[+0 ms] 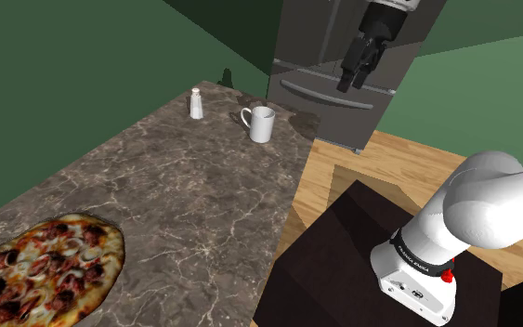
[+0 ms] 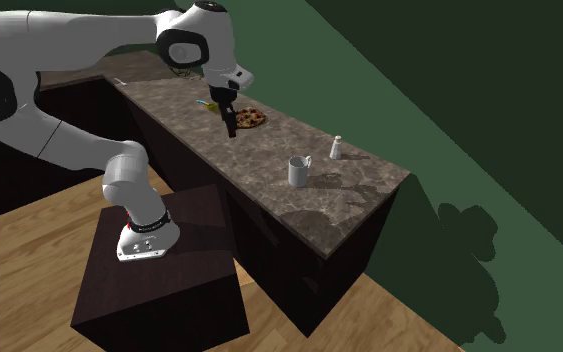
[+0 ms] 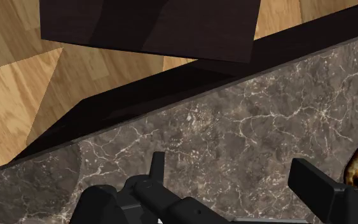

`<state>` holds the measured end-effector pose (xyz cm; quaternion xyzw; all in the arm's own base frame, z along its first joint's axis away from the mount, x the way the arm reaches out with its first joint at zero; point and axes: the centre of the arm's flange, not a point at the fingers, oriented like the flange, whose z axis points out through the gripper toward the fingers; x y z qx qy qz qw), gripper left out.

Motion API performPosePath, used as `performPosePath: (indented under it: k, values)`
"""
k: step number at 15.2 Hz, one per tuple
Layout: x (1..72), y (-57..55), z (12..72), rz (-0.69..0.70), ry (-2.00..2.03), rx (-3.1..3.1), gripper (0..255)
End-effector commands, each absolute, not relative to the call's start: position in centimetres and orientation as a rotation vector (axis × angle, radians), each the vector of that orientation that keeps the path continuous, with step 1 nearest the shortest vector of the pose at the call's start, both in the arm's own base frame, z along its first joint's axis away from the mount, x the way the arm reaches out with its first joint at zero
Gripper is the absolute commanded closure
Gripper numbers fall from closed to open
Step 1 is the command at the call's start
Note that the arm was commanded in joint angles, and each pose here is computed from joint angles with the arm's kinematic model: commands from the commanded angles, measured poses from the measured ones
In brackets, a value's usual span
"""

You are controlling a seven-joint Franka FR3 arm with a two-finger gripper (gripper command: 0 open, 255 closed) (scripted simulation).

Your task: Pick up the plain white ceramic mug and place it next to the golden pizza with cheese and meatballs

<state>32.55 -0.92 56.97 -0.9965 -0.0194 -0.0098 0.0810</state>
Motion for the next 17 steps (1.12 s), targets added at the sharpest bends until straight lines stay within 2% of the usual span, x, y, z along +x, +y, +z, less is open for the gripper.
performPosePath:
  k: [1, 17]
  values:
    - [32.5, -0.9, 57.0, -0.029, -0.058, -2.979, 0]
    - [50.9, -2.3, 45.7, 0.062, 0.046, -3.079, 0]
